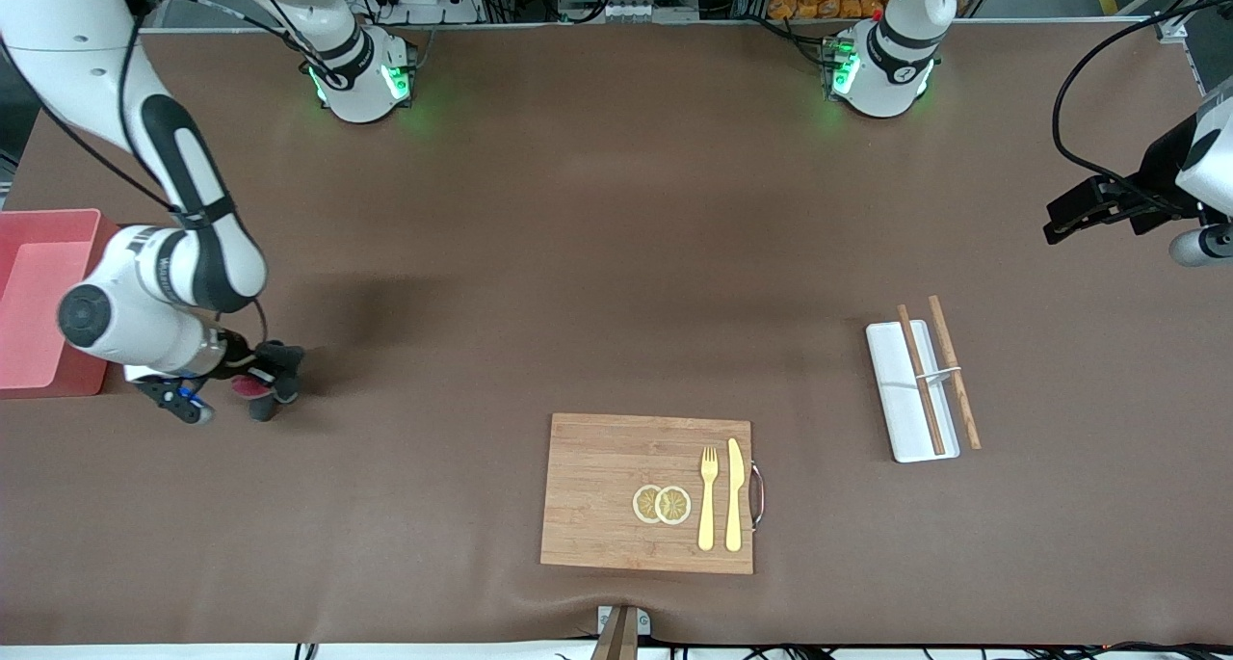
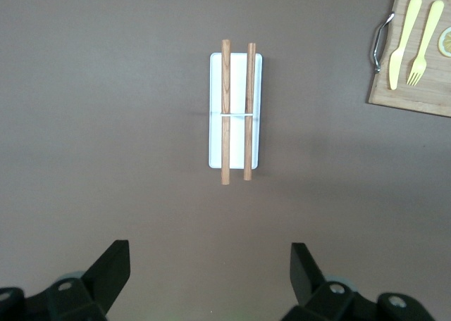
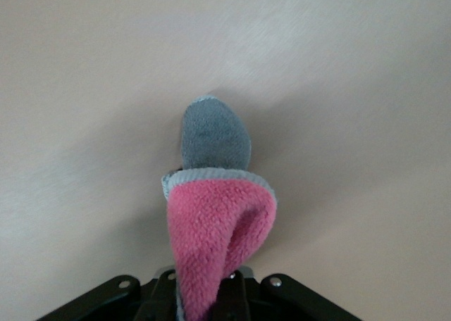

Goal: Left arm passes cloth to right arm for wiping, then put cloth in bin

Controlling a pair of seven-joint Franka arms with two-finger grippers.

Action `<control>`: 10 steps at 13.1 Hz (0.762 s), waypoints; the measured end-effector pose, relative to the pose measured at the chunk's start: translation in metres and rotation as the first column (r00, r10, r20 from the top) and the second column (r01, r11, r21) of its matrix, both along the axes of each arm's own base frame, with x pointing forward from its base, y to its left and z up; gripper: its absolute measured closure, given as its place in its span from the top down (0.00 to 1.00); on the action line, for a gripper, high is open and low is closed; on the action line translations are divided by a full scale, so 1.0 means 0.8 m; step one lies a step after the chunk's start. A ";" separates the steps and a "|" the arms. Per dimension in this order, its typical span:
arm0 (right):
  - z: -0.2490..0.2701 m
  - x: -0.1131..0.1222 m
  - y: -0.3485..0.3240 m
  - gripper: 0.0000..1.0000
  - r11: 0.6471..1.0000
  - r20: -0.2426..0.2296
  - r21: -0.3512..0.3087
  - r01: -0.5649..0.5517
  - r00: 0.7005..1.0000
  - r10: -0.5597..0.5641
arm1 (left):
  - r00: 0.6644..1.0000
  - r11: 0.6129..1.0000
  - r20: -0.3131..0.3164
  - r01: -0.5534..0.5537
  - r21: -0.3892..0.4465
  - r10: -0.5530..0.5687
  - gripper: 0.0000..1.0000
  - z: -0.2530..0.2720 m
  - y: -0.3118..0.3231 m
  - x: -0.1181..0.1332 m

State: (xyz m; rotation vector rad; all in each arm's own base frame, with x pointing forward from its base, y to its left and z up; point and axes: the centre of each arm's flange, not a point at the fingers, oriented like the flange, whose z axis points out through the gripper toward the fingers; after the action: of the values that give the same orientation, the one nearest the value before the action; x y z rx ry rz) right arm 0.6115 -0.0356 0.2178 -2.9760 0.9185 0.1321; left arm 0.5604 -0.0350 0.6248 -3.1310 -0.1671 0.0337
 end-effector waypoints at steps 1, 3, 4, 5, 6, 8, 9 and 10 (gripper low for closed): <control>0.003 0.000 0.030 0.10 0.999 -0.001 0.006 0.048 0.999 -0.048 | 1.000 1.000 -0.002 0.002 0.001 -0.002 1.00 -0.001 -0.002 -0.001; 0.021 0.001 0.095 0.10 0.985 -0.001 0.071 0.155 0.988 -0.156 | 1.000 1.000 -0.002 0.000 0.002 0.000 1.00 -0.001 -0.001 -0.002; 0.034 -0.001 0.131 0.10 0.973 -0.008 0.115 0.201 0.980 -0.201 | 1.000 1.000 -0.001 -0.003 0.002 0.003 1.00 0.000 0.001 -0.002; 0.047 -0.004 0.164 0.10 0.960 -0.015 0.149 0.238 0.971 -0.238 | 1.000 1.000 -0.001 -0.005 0.002 0.005 1.00 0.000 0.003 -0.002; 0.058 -0.008 0.196 0.10 0.947 -0.023 0.168 0.272 0.962 -0.273 | 1.000 1.000 -0.003 -0.008 0.002 0.008 1.00 -0.001 0.005 -0.002; 0.075 -0.013 0.237 0.10 0.932 -0.027 0.178 0.317 0.948 -0.318 | 1.000 1.000 -0.008 -0.013 0.003 0.013 1.00 -0.004 0.008 -0.002; 0.081 -0.012 0.240 0.10 0.929 -0.022 0.181 0.322 0.946 -0.323 | 1.000 1.000 -0.011 -0.014 0.003 0.014 1.00 -0.006 0.009 -0.002; 0.087 -0.009 0.233 0.10 0.929 -0.018 0.181 0.324 0.945 -0.326 | 1.000 1.000 -0.013 -0.014 0.003 0.014 1.00 -0.008 0.009 -0.002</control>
State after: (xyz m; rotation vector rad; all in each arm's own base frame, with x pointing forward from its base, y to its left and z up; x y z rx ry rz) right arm 0.6040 0.1510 0.2870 -2.6127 1.3042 0.1786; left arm 0.5585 -0.0278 0.6188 -3.1261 -0.1881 0.0543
